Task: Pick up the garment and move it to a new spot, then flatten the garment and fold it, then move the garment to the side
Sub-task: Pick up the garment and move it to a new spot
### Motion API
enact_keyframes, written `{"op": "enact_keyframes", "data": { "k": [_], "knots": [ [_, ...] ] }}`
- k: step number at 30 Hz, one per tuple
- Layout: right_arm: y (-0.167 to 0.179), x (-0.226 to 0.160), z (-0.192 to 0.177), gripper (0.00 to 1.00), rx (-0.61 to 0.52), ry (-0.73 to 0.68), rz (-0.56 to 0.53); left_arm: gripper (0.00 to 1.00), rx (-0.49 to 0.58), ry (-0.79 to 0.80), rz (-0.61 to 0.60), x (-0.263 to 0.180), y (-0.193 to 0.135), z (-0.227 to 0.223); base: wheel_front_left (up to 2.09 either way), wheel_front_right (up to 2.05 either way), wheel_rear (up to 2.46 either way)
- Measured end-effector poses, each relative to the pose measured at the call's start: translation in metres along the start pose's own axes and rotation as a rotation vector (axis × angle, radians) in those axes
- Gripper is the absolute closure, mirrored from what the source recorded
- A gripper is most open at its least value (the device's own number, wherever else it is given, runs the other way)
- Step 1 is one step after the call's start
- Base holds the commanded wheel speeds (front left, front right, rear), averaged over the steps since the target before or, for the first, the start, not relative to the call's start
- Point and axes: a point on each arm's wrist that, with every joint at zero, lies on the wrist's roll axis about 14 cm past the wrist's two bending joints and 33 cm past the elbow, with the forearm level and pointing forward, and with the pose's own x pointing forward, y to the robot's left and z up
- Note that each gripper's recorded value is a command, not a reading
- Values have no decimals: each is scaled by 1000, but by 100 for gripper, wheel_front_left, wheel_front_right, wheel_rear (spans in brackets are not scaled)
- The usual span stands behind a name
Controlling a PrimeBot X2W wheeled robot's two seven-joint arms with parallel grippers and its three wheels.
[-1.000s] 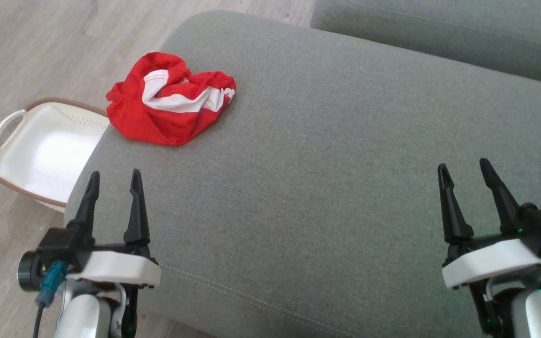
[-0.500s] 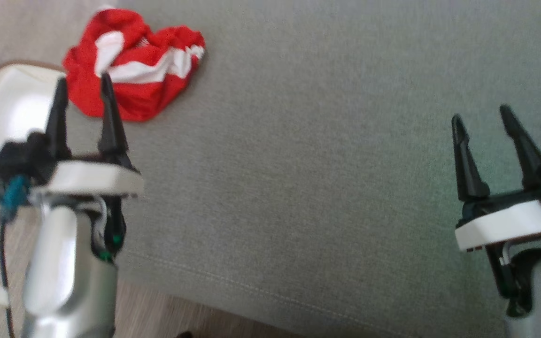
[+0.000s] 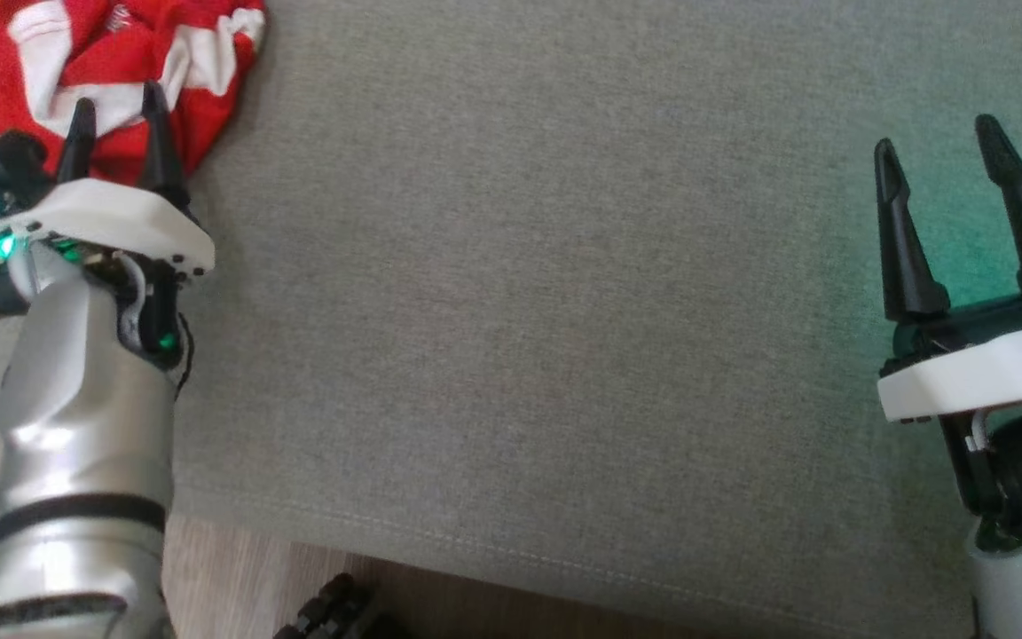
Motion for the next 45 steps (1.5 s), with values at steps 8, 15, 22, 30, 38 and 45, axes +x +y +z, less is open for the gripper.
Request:
{"op": "enact_keyframes", "data": {
  "k": [8,15,22,30,38,45],
  "knots": [
    [-11,-2,-14,0,5,34,-27,100,-44,161,16,22,4,-31,0,0,0],
    [-12,-6,-5,0,2,13,-41,100,-8,80,27,26,14,1,0,0,0],
    [-8,-16,21,0,-9,-61,-47,100,67,-211,30,8,21,91,0,0,0],
    [-2,-46,50,0,10,-138,-68,100,114,-422,-17,-53,14,141,0,0,0],
    [-11,-85,54,0,34,-156,-134,100,100,-452,-180,-106,-44,120,0,0,0],
    [-36,-106,52,0,59,-168,-220,100,79,-378,-426,-120,-130,96,0,0,0]
  ]
}}
